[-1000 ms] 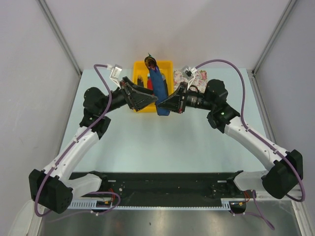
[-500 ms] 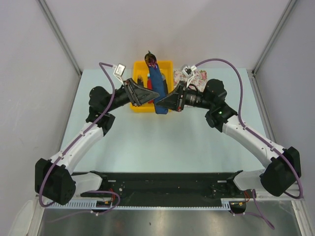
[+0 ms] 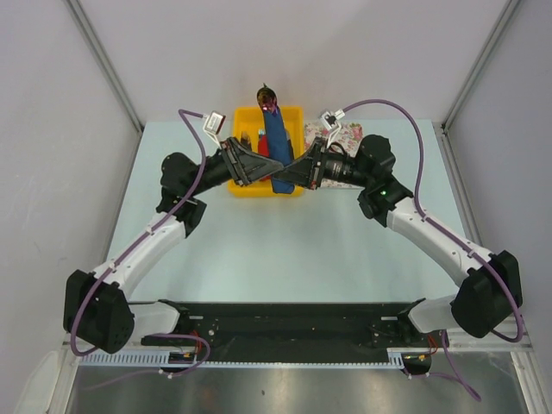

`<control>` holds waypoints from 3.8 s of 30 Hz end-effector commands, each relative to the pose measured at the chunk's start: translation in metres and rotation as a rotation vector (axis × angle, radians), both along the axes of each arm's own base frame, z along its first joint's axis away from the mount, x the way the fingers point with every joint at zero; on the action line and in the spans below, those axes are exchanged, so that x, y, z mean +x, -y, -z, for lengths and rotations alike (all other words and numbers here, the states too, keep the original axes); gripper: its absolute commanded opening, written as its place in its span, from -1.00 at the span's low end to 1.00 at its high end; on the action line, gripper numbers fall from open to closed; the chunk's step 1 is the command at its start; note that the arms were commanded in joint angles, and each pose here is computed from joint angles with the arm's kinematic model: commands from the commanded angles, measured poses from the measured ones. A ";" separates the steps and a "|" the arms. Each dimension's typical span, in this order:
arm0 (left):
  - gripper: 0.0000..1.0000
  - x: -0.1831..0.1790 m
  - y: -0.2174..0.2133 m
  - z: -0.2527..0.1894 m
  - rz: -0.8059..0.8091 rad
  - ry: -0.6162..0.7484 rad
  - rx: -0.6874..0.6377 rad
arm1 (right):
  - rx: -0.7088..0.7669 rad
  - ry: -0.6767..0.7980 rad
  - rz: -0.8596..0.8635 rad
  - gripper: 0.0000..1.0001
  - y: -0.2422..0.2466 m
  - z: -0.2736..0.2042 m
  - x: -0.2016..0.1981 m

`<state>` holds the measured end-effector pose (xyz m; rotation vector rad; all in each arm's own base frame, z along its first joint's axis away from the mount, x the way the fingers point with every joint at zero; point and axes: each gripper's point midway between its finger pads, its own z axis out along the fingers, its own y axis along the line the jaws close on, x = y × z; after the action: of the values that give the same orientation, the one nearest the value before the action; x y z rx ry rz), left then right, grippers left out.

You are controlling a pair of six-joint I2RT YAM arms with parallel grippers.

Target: Place the utensils on the paper napkin and roll it up

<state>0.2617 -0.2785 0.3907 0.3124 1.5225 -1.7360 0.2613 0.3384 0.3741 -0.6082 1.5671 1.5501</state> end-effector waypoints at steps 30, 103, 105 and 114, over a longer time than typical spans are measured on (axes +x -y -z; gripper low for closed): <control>-1.00 0.134 -0.010 0.097 -0.203 -0.130 0.407 | -0.223 0.027 0.320 0.99 0.096 0.023 0.086; -0.10 0.301 -0.121 0.269 -0.572 -0.430 0.796 | -0.301 -0.167 0.320 1.00 0.123 0.086 0.136; -0.08 0.299 -0.118 0.262 -0.579 -0.401 0.804 | -0.297 -0.167 0.315 1.00 0.123 0.084 0.134; -0.21 0.286 -0.106 0.241 -0.564 -0.277 0.878 | -0.295 -0.155 0.303 1.00 0.123 0.082 0.131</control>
<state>0.5531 -0.1630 0.1146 -0.0747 2.3237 -0.6651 0.3905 0.2153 0.2676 -0.3476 1.9970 1.1672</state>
